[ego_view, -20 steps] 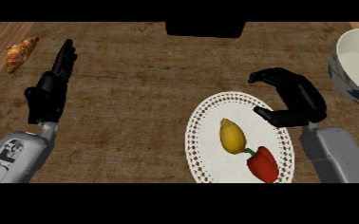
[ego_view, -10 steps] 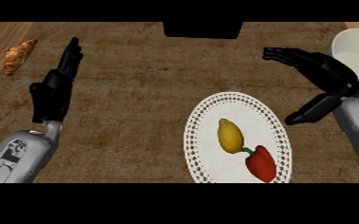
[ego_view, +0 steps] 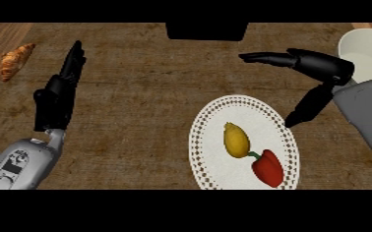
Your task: Pick the lemon from the placemat and place it in the bowl
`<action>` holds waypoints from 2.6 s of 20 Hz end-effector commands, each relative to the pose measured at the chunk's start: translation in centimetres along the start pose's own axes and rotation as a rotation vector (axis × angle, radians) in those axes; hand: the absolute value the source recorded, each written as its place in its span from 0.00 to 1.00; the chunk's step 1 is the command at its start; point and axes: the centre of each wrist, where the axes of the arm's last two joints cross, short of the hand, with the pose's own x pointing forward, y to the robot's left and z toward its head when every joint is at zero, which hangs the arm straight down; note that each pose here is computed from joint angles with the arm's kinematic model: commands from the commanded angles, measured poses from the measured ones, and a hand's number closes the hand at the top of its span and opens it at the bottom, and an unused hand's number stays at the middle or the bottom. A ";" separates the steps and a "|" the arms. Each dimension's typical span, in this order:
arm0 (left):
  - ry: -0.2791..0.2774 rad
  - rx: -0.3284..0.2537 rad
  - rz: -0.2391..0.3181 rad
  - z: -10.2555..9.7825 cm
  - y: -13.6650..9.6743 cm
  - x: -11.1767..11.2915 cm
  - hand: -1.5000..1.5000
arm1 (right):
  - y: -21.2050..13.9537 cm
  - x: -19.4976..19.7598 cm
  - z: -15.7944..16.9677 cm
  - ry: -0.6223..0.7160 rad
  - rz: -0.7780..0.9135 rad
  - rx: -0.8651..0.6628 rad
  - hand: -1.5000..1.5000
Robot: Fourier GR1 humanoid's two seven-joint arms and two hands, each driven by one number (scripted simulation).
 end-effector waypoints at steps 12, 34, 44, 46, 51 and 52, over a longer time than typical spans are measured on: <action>0.018 0.021 -0.004 -0.2 1.0 -1.0 0.50 | 5.2 1.1 -5.2 0.026 0.149 0.432 0.00; 0.016 0.031 -0.006 0.3 0.1 0.4 0.50 | 13.2 -2.8 -9.8 0.141 0.207 0.499 0.00; 0.004 0.015 -0.003 0.5 1.1 0.7 0.50 | 15.7 -4.7 -8.4 0.010 0.313 0.467 1.00; 0.016 0.012 -0.009 1.7 2.3 1.2 0.50 | 15.2 -5.1 -8.5 0.015 0.292 0.464 1.00; 0.019 0.038 -0.002 1.1 1.2 0.1 0.50 | 13.9 -4.4 -7.2 -0.031 0.278 0.451 1.00; 0.022 0.033 0.009 -0.3 0.6 -0.8 0.50 | 15.3 -3.2 -9.0 -0.067 0.270 0.417 1.00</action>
